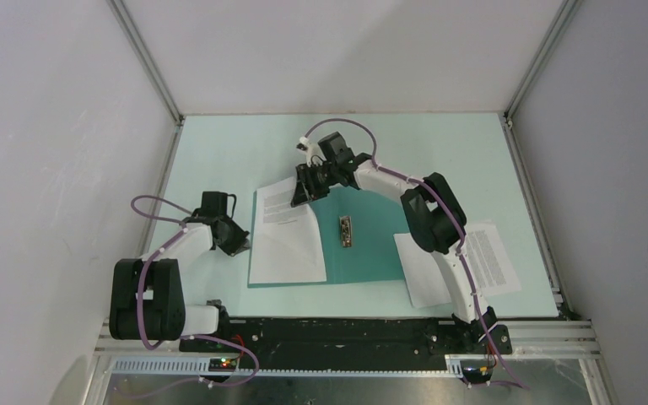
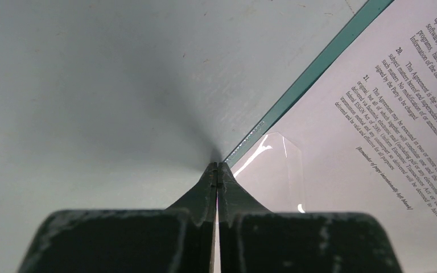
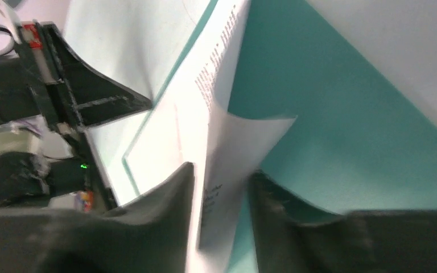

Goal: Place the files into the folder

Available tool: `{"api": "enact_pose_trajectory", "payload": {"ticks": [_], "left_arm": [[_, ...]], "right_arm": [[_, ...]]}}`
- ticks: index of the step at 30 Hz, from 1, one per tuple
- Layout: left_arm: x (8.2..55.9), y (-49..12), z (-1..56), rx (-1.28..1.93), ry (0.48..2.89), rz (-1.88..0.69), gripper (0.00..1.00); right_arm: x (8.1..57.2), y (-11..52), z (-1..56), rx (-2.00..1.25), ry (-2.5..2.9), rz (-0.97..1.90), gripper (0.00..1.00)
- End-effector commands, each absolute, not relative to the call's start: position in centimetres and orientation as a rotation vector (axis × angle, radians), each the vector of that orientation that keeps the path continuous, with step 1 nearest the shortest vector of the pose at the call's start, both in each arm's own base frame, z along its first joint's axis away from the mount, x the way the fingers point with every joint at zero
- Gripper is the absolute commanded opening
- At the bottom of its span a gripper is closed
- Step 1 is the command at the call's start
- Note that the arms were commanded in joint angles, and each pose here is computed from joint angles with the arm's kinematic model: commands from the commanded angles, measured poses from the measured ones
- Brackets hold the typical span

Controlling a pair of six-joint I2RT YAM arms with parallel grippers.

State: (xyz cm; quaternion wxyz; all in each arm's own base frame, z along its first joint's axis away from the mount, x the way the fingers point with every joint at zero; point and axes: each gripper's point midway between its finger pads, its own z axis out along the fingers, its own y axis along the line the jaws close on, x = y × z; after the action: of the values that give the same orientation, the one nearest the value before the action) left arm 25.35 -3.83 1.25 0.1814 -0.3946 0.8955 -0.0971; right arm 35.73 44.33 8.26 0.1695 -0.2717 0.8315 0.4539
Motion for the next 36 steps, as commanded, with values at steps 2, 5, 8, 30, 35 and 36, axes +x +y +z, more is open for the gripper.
{"api": "enact_pose_trajectory", "payload": {"ticks": [2,5,8,30,35,36], "left_arm": [[24.7,-3.0,1.1,-1.079,2.556,-0.204,0.01],[25.5,-2.9,2.7,-1.041,2.511,-0.229,0.05],[26.8,-3.1,5.0,-0.977,2.457,-0.259,0.1],[30.4,-8.4,9.2,-0.666,2.465,-0.29,0.21],[31.5,-7.1,8.2,-0.738,2.471,-0.234,0.16],[32.0,-6.7,8.3,-0.756,2.457,-0.221,0.14]], "right_arm": [[36.4,44.2,9.8,-0.793,2.337,1.163,0.65],[37.2,42.9,11.3,-0.743,2.349,1.013,0.79],[38.6,40.8,12.7,-0.645,2.367,0.841,0.86],[41.8,38.9,7.5,-0.316,2.498,0.368,0.35],[41.9,39.5,5.2,-0.341,2.536,0.337,0.29],[41.8,39.6,5.0,-0.345,2.538,0.332,0.29]]}}
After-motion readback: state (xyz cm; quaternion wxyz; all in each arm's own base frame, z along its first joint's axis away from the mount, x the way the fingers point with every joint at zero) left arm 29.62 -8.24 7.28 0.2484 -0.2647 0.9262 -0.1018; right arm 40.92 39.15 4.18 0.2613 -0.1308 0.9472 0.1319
